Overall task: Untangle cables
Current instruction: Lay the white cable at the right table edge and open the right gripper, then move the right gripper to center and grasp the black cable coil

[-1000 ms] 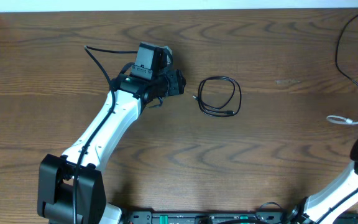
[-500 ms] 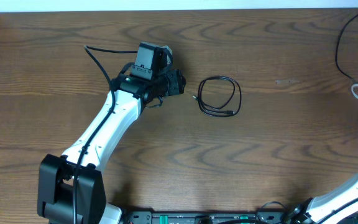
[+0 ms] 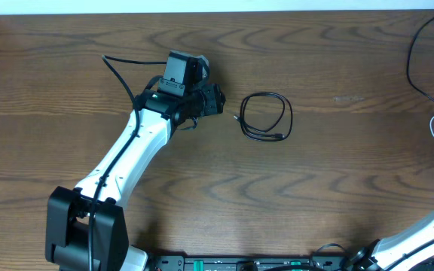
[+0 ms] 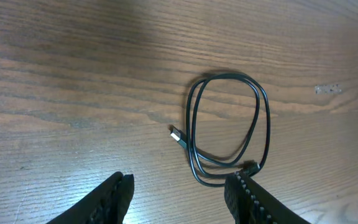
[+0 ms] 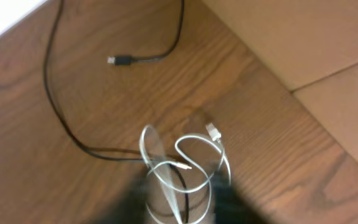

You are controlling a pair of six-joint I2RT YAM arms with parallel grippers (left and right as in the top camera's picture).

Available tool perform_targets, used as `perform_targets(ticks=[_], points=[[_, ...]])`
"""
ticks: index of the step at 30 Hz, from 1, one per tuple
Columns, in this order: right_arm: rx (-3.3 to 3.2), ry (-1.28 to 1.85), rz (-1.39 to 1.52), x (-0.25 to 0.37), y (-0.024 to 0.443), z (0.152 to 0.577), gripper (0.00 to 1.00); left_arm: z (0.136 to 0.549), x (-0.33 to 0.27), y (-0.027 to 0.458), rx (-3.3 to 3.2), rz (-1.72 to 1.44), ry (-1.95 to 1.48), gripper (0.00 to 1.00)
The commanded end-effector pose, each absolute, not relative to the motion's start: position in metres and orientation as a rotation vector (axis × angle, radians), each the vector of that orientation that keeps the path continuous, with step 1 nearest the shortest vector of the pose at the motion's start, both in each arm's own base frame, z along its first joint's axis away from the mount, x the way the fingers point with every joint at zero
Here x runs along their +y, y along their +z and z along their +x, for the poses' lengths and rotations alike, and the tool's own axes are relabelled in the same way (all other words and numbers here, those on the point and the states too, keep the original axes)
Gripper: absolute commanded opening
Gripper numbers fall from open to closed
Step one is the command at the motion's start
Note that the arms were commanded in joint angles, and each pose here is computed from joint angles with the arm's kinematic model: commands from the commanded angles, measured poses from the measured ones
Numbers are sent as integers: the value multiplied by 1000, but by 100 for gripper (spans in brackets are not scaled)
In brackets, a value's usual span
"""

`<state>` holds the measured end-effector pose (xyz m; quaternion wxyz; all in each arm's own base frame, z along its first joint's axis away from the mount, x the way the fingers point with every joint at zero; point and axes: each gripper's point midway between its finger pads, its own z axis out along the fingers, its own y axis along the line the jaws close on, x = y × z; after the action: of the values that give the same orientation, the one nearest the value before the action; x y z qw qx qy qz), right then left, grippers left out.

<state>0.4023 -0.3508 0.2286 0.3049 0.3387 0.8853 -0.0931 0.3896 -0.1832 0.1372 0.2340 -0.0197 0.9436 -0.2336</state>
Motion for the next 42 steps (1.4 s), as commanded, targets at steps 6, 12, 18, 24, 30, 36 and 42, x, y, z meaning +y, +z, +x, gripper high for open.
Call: perform_targets(ticks=[6, 12, 18, 24, 30, 36, 42], points=[[2363, -156, 873, -342, 213, 405, 98, 391, -187, 138, 2589, -56, -662, 52], [2367, 192, 682, -282, 223, 430, 99, 391, -187, 138, 2588, -56, -661, 53], [2468, 441, 409, -189, 218, 453, 99, 393, -187, 140, 2577, -54, -664, 53], [2577, 559, 176, -87, 206, 472, 99, 403, -166, 139, 2561, -118, -588, 54], [2692, 542, -142, 2, 180, 469, 99, 415, -122, 136, 2556, -259, -548, 54], [2730, 576, -518, 88, 136, 449, 99, 408, -85, 126, 2606, -385, -500, 54], [2741, 636, -621, 157, 108, 431, 86, 406, -77, 123, 2620, -416, -488, 55]])
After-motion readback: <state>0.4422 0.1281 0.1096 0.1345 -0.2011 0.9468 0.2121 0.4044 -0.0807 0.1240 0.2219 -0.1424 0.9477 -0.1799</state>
